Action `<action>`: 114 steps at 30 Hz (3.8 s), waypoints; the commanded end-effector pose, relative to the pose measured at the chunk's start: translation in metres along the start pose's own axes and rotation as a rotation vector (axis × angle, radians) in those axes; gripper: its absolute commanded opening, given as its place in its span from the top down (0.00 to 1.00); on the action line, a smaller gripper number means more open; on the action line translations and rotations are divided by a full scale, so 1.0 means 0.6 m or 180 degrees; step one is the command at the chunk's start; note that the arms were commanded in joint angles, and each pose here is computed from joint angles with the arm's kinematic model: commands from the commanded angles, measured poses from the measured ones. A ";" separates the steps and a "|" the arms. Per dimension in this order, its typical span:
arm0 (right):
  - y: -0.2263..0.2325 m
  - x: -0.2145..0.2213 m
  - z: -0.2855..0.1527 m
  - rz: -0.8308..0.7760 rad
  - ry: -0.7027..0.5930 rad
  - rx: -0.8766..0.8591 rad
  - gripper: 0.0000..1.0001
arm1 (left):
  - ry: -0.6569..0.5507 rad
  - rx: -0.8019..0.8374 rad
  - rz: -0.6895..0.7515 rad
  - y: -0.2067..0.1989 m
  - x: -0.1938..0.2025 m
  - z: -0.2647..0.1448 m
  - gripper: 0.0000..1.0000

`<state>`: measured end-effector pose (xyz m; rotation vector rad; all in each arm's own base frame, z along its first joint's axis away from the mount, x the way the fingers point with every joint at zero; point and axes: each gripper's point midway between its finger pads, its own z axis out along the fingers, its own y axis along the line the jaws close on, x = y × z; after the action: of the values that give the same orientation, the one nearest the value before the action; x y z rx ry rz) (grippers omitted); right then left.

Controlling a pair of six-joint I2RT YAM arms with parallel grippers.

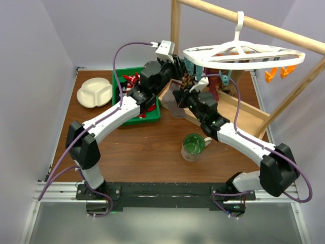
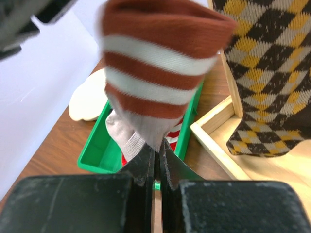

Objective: Remove the socks clipped to the hanger
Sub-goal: Remove the sock from the hanger.

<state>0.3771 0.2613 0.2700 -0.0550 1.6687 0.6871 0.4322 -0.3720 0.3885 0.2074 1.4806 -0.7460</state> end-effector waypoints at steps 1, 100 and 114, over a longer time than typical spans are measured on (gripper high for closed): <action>0.017 -0.033 0.002 -0.0023 -0.0155 -0.0050 1.00 | -0.0389 0.0073 -0.0031 -0.019 -0.069 0.004 0.80; 0.053 -0.056 -0.072 0.0294 0.0036 -0.0270 0.30 | -0.0224 -0.1110 -0.0299 0.202 0.060 -0.204 1.00; 0.030 -0.058 -0.111 0.0231 -0.0026 -0.0129 0.29 | 0.0041 -0.1673 -0.0313 0.379 0.090 -0.125 1.00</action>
<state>0.3208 0.2406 0.3180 -0.0260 1.6513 0.8100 0.4857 -0.1772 0.3045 -0.2265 1.5399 -0.4306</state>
